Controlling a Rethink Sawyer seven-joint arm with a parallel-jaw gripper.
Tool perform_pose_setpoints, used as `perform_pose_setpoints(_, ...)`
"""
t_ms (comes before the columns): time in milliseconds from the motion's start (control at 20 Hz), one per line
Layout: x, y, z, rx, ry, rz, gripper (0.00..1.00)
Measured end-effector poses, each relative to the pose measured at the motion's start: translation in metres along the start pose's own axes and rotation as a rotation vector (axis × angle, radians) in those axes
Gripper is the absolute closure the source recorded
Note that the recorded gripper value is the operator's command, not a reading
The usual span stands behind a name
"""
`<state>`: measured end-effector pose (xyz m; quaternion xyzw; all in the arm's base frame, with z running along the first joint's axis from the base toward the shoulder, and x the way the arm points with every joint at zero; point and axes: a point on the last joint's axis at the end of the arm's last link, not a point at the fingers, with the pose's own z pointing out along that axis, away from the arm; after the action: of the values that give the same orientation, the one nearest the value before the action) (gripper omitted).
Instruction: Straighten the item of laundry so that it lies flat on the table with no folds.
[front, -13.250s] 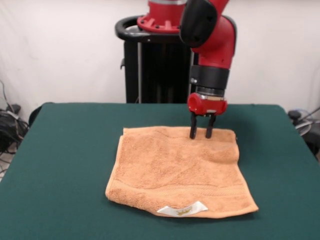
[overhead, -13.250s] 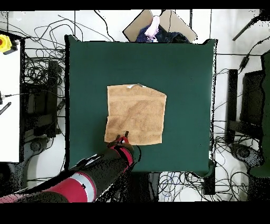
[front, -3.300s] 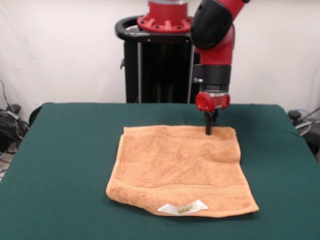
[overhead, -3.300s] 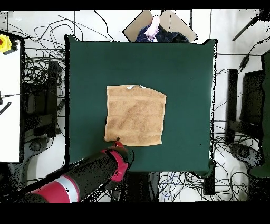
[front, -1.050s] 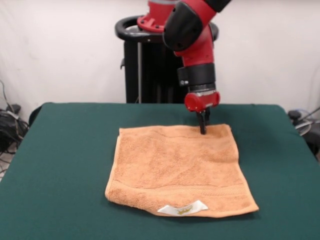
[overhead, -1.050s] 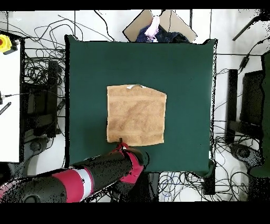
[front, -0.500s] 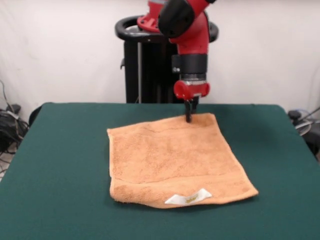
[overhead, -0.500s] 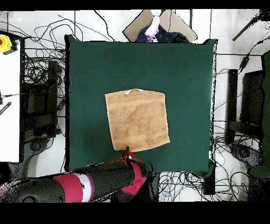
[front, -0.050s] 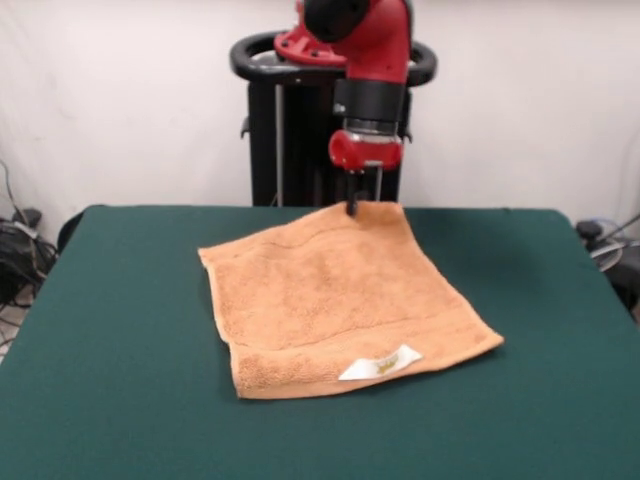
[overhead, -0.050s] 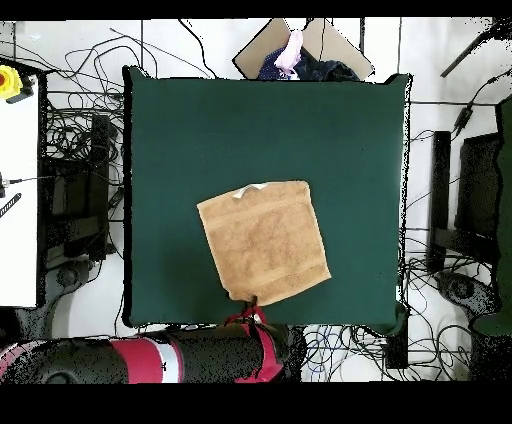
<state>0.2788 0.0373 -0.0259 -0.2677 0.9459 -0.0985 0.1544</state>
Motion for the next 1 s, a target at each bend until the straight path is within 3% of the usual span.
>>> perform_pose_setpoints(350, 0.02, -0.024, 0.016, 0.084, -0.051, 0.281, 1.0)
perform_pose_setpoints(450, 0.025, -0.031, 0.022, 0.1, -0.104, 0.389, 1.0)
perform_pose_setpoints(550, 0.019, -0.037, 0.027, 0.112, -0.171, 0.446, 1.0)
perform_pose_setpoints(750, 0.009, -0.048, 0.034, 0.139, -0.274, 0.519, 1.0)
perform_pose_setpoints(1000, 0.01, -0.049, 0.037, 0.145, -0.286, 0.564, 1.0)
